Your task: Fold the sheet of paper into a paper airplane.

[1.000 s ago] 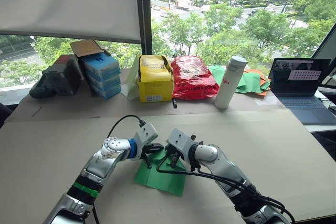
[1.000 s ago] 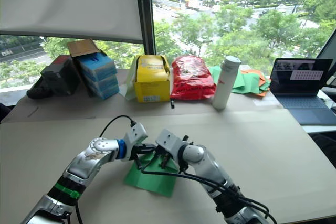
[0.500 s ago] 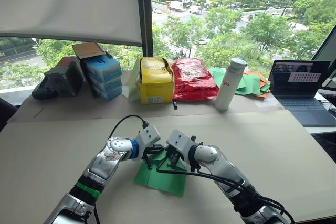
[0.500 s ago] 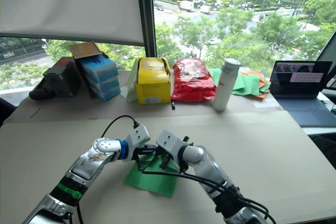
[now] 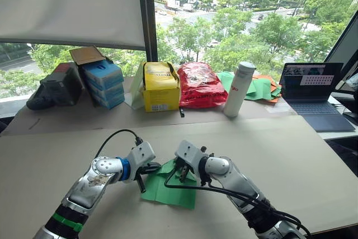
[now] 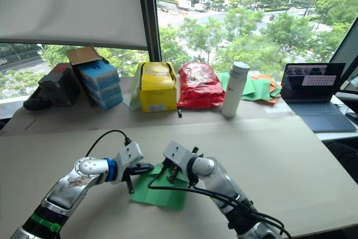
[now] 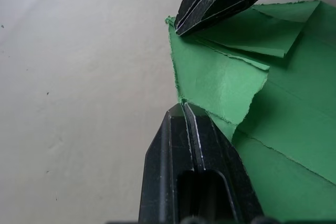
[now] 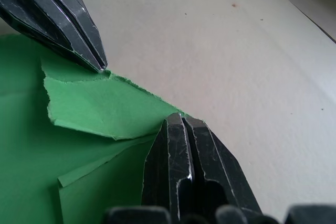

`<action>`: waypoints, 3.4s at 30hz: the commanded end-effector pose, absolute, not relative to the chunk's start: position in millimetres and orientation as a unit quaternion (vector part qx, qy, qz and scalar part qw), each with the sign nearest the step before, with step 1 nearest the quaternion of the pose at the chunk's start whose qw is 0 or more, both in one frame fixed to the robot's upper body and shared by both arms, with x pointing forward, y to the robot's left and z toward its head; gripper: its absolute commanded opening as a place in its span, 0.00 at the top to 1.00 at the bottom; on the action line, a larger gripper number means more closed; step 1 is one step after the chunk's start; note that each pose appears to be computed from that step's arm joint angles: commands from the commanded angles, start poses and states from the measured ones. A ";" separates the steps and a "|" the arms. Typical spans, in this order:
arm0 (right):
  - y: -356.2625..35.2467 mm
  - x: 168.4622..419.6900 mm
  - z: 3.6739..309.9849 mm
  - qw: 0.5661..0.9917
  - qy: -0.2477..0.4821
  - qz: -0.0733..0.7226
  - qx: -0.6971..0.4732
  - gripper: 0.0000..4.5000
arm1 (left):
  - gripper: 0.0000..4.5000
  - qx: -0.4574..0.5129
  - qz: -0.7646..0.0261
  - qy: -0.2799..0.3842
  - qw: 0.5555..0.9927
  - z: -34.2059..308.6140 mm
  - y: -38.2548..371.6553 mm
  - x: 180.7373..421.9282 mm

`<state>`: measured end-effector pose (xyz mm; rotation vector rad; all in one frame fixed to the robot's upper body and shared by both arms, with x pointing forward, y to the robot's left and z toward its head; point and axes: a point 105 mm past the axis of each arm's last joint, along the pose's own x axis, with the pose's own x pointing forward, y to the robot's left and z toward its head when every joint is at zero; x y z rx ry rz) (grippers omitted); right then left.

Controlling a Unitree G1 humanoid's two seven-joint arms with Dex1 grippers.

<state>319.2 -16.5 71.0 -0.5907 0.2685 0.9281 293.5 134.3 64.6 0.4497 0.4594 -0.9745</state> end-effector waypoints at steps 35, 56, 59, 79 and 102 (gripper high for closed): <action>-21.3 311.7 46.5 0.833 0.178 0.442 -0.281 1.00 | 1.00 0.134 -0.484 0.206 0.840 74.8 93.9 320.9; -19.4 311.1 46.4 0.829 0.177 0.449 -0.282 1.00 | 1.00 0.150 -0.441 0.288 0.837 38.4 148.6 278.2; -19.8 311.4 46.4 0.828 0.177 0.450 -0.283 1.00 | 1.00 0.152 -0.435 0.298 0.836 36.7 158.3 269.5; -21.4 306.5 161.3 0.871 -0.016 0.474 -0.132 1.00 | 1.00 0.127 -0.469 0.149 0.861 129.2 138.5 300.7; -77.1 173.3 93.5 0.716 0.197 0.651 -0.159 1.00 | 1.00 0.191 -0.542 0.197 0.794 51.8 99.6 291.1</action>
